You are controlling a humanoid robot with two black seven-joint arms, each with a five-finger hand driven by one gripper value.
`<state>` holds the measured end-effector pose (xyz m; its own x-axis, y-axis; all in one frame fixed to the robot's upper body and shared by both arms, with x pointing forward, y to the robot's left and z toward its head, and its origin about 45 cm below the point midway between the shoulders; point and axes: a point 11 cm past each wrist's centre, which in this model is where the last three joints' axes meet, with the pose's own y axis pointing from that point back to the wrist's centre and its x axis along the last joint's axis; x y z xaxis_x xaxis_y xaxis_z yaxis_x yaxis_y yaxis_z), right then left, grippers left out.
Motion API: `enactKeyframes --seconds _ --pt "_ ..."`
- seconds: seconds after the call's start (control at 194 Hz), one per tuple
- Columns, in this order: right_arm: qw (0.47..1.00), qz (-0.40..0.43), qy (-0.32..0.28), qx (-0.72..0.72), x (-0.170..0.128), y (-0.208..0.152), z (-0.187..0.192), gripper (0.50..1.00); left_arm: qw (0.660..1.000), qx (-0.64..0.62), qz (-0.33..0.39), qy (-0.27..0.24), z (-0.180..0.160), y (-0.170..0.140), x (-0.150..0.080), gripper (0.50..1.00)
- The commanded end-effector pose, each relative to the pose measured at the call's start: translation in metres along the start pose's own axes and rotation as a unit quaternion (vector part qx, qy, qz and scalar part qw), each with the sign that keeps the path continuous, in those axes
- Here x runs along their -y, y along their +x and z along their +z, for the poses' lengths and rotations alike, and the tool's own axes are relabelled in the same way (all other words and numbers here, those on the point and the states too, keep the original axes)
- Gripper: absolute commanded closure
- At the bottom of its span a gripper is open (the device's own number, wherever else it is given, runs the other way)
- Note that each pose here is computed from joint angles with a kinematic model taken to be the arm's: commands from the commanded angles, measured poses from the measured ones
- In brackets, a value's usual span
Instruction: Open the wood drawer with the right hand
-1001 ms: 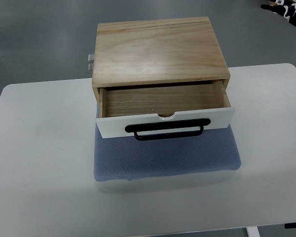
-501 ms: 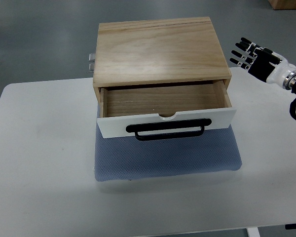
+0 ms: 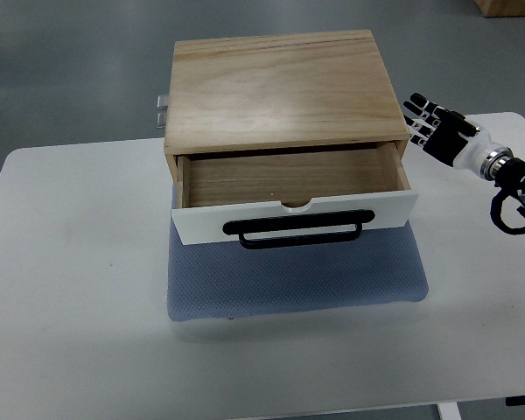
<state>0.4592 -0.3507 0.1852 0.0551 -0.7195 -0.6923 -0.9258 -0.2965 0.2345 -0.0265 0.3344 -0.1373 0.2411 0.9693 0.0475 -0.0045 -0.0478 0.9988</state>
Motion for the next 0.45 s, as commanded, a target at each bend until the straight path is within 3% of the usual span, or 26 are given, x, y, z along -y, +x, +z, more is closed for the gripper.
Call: enactKeyframes --seconds 0.0,0.449 --pt "1.0 0.0 0.0 0.001 -0.0004 0.0006 0.0 0.546 1.0 0.0 0.0 0.0 0.0 0.0 0.0 0.5" --pt "1.0 -0.002 0.013 0.017 -0.0032 0.0027 -0.0049 0.546 1.0 0.0 0.0 0.0 0.0 0.0 0.0 0.5"
